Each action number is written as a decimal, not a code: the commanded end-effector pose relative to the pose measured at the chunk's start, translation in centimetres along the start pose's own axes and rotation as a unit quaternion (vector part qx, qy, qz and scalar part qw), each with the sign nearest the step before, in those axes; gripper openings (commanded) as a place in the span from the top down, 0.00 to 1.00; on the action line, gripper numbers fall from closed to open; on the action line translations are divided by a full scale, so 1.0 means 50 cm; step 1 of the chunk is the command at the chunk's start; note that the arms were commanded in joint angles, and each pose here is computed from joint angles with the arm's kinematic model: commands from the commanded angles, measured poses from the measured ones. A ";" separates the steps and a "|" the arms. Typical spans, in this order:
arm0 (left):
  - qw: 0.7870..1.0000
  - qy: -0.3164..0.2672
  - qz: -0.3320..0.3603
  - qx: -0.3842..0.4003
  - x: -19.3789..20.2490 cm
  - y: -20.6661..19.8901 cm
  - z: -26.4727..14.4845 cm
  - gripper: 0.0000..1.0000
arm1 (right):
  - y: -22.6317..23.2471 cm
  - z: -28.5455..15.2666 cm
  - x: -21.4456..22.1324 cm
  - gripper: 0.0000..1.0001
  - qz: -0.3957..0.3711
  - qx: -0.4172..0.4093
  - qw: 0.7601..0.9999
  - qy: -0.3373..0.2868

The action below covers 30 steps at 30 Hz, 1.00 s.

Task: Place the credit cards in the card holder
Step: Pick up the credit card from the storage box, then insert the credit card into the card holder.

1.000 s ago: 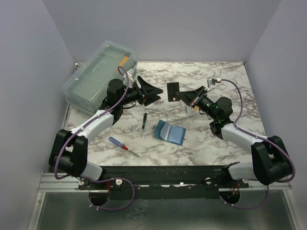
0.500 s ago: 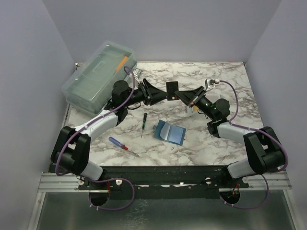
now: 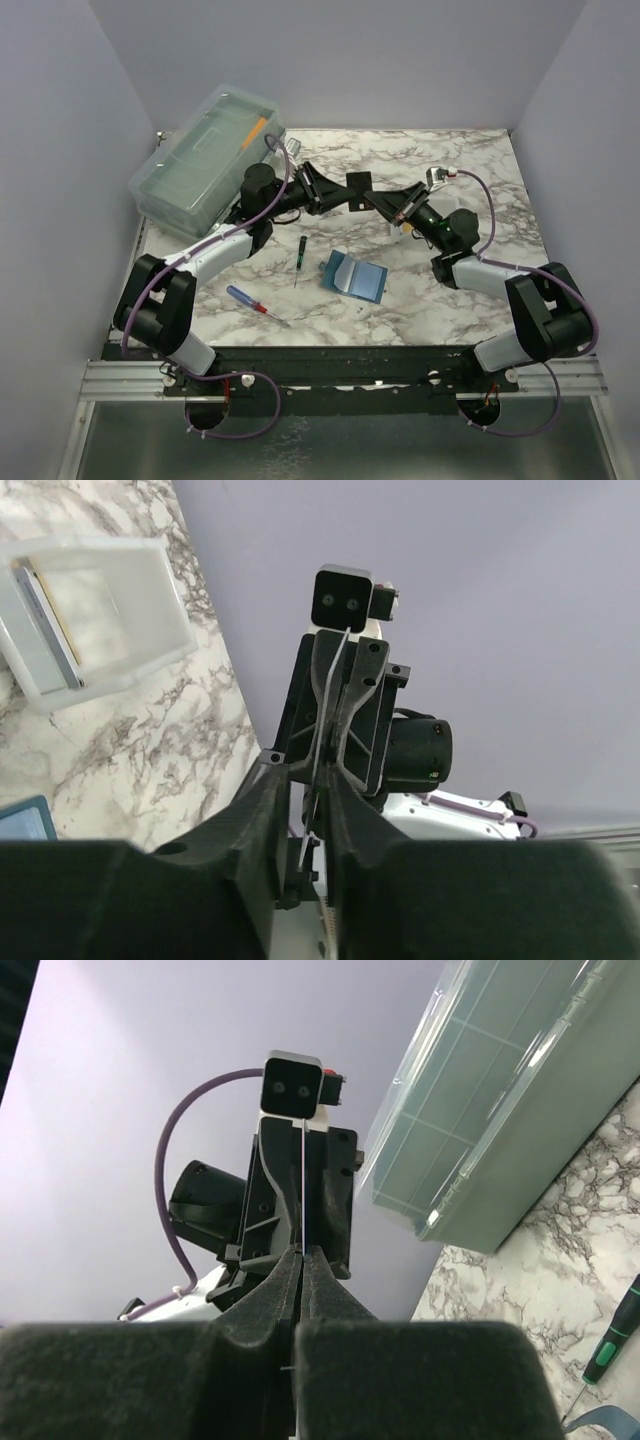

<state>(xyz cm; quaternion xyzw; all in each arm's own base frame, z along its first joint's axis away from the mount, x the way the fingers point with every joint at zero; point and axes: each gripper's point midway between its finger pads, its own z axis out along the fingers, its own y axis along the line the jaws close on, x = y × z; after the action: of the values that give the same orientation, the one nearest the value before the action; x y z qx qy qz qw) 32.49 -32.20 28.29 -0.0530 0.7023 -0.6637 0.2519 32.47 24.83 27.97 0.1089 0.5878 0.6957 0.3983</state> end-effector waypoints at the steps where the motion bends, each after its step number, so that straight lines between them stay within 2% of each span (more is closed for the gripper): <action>1: 0.999 -0.007 0.034 0.021 -0.010 -0.026 0.020 0.81 | -0.008 -0.002 0.010 1.00 0.000 -0.002 1.000 0.009; 4: 0.999 -0.004 0.047 0.022 -0.006 -0.026 0.018 0.98 | -0.027 -0.010 0.018 1.00 0.000 0.014 1.000 0.013; 5: 0.998 0.001 0.054 0.020 -0.002 -0.021 0.015 1.00 | -0.035 -0.016 0.023 1.00 -0.004 0.023 1.000 0.016; 6: 0.998 0.006 0.061 0.013 0.003 -0.014 0.009 1.00 | -0.052 -0.024 0.031 0.94 -0.011 0.041 0.999 0.023; 9: 0.990 0.061 0.096 -0.079 0.039 0.066 -0.012 1.00 | -0.138 -0.053 0.063 0.54 -0.052 0.147 0.984 0.080; 11: 0.975 0.116 0.115 -0.154 0.073 0.134 -0.045 1.00 | -0.190 -0.083 0.081 0.44 -0.087 0.219 0.963 0.130; 13: 0.960 0.163 0.124 -0.192 0.108 0.176 -0.080 1.00 | -0.234 -0.121 0.103 0.42 -0.099 0.276 0.940 0.177; 15: 0.950 0.200 0.119 -0.206 0.141 0.194 -0.107 1.00 | -0.268 -0.165 0.126 0.43 -0.100 0.319 0.918 0.212; 20: 0.935 0.273 0.110 -0.199 0.226 0.203 -0.123 1.00 | -0.293 -0.234 0.196 0.76 -0.063 0.330 0.894 0.295; 22: 0.923 0.300 0.103 -0.217 0.251 0.227 -0.119 1.00 | -0.300 -0.253 0.220 0.86 -0.045 0.333 0.889 0.313; 30: 0.893 0.346 0.100 -0.270 0.269 0.302 -0.103 1.00 | -0.334 -0.272 0.252 0.97 -0.025 0.346 0.885 0.310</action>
<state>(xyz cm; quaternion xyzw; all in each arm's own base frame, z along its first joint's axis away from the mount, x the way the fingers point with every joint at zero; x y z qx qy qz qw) 22.14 -31.70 10.96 0.1642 0.8898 -0.4230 0.0494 23.56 23.24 6.24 0.0049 0.8829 0.4386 0.1676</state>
